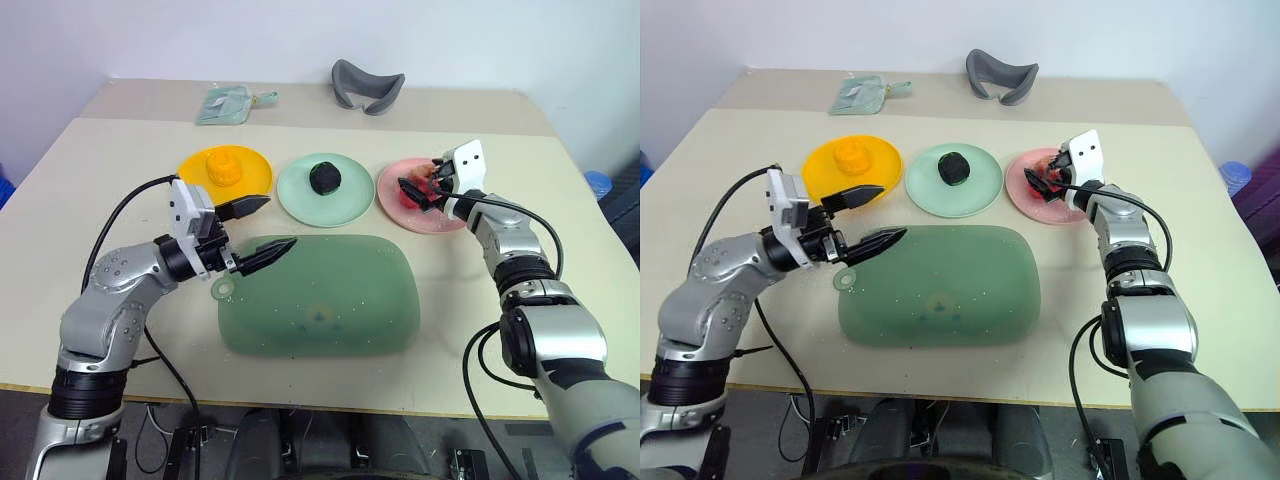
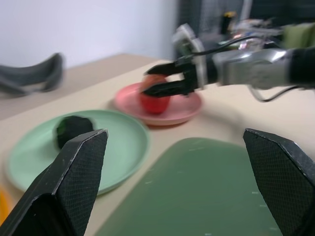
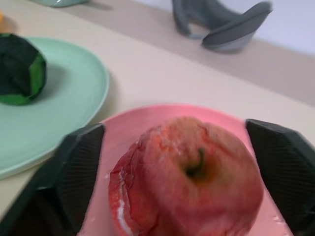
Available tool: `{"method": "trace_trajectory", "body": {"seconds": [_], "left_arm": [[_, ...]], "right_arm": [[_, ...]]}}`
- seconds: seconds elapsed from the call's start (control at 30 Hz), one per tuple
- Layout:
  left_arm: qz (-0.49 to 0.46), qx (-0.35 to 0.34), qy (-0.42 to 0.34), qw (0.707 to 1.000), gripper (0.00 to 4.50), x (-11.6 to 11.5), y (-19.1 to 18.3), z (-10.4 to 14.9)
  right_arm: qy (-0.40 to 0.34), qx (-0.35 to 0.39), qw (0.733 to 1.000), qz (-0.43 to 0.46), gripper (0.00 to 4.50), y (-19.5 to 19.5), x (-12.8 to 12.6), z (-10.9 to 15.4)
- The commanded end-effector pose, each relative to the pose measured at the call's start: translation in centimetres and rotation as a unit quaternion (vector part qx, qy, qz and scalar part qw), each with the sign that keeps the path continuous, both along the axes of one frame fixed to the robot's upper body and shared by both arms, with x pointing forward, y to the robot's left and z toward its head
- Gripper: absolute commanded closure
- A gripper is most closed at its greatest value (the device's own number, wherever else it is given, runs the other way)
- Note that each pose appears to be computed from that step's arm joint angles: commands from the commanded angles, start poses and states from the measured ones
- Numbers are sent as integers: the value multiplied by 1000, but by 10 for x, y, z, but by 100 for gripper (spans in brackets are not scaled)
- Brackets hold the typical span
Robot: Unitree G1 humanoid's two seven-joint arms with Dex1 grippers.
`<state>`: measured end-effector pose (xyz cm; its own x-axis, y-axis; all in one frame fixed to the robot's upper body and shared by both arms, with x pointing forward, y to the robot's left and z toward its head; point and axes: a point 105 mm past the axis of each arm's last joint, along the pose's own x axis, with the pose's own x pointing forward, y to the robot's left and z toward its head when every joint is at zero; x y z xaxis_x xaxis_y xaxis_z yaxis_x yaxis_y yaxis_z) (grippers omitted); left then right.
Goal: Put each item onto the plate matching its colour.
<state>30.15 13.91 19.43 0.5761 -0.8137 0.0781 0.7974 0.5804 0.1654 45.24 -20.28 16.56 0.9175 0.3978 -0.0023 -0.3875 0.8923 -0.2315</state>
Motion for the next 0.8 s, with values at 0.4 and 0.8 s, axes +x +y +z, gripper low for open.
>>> {"method": "trace_trajectory", "body": {"seconds": [0.4, 0.8], "left_arm": [[166, -27, -14, 986, 0, 5, 67, -30], [220, -8, 20, 975, 0, -11, 102, -50]], "right_arm": [[-82, -4, 996, 40, 9, -44, -112, 25], [-14, 12, 1000, -19, 9, -81, -175, -16]]}}
